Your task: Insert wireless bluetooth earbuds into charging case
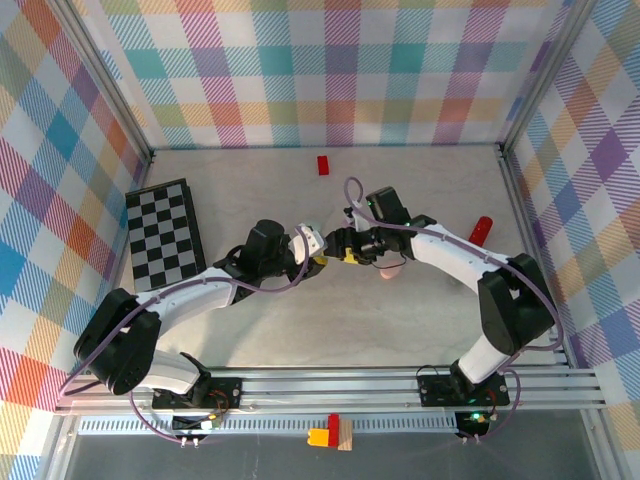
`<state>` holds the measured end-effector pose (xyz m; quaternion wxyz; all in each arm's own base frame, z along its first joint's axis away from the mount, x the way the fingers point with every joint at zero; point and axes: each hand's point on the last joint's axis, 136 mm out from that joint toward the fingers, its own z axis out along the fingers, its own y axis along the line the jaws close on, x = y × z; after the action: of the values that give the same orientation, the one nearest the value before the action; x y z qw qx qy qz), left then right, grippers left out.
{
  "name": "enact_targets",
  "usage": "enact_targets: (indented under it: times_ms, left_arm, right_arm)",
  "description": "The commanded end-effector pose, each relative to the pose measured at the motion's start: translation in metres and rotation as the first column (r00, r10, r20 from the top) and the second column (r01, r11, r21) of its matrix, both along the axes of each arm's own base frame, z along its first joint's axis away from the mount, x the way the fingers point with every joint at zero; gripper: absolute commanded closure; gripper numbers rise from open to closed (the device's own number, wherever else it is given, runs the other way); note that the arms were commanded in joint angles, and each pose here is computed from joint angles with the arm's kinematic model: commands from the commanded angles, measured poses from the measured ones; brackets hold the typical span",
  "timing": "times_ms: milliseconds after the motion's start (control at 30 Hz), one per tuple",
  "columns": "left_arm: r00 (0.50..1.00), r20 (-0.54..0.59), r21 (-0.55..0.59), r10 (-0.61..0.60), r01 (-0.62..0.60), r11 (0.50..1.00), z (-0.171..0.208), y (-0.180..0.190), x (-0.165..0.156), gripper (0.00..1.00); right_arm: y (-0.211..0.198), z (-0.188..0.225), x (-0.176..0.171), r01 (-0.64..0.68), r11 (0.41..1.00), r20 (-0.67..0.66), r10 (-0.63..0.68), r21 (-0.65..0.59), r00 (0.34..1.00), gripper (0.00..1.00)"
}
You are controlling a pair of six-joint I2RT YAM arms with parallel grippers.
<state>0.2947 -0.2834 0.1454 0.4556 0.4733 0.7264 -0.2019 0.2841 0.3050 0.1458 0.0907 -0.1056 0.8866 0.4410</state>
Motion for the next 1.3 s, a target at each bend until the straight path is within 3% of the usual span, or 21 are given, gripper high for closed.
enact_targets:
  times_ms: [0,467,567,633,767,933,1067,1267]
  left_arm:
    - [0.996,0.070,-0.025,-0.051,0.053,0.998,0.024,-0.010,0.001,0.66]
    - [0.995,0.072,0.039,-0.073,0.070,0.997,0.015,-0.002,-0.007,0.65]
    - [0.992,0.088,0.026,-0.087,0.085,0.996,0.018,-0.002,-0.010,0.62]
    - [0.991,0.101,0.006,-0.090,0.090,0.996,0.022,-0.003,-0.011,0.54]
    - [0.979,0.174,-0.069,-0.104,0.117,0.991,0.042,-0.004,-0.017,0.21]
    - [0.965,0.255,-0.304,-0.060,0.139,0.942,0.088,-0.001,-0.020,0.01]
    - [0.949,0.314,-0.464,-0.023,0.174,0.869,0.116,0.005,-0.025,0.00]
    - [0.938,0.346,-0.623,0.034,0.202,0.756,0.137,0.012,-0.026,0.00]
  right_arm:
    - [0.005,-0.001,0.004,-0.005,1.000,-0.003,0.005,-0.003,1.000,0.33]
    - [-0.001,-0.005,0.008,0.026,0.998,0.007,-0.026,-0.056,1.000,0.72]
    - [-0.002,0.004,0.009,0.046,0.998,0.034,-0.044,-0.040,0.998,0.78]
    - [-0.003,0.014,0.009,0.049,0.999,0.053,-0.048,-0.018,0.997,0.79]
    - [-0.001,0.043,0.003,0.023,0.998,0.066,-0.027,0.062,0.997,0.80]
    - [-0.011,0.084,-0.002,0.021,0.965,0.033,-0.031,0.261,0.999,0.87]
    - [-0.022,0.118,-0.005,0.017,0.908,0.018,-0.027,0.418,0.999,0.91]
    - [-0.030,0.149,-0.013,0.008,0.842,-0.029,0.010,0.539,1.000,0.97]
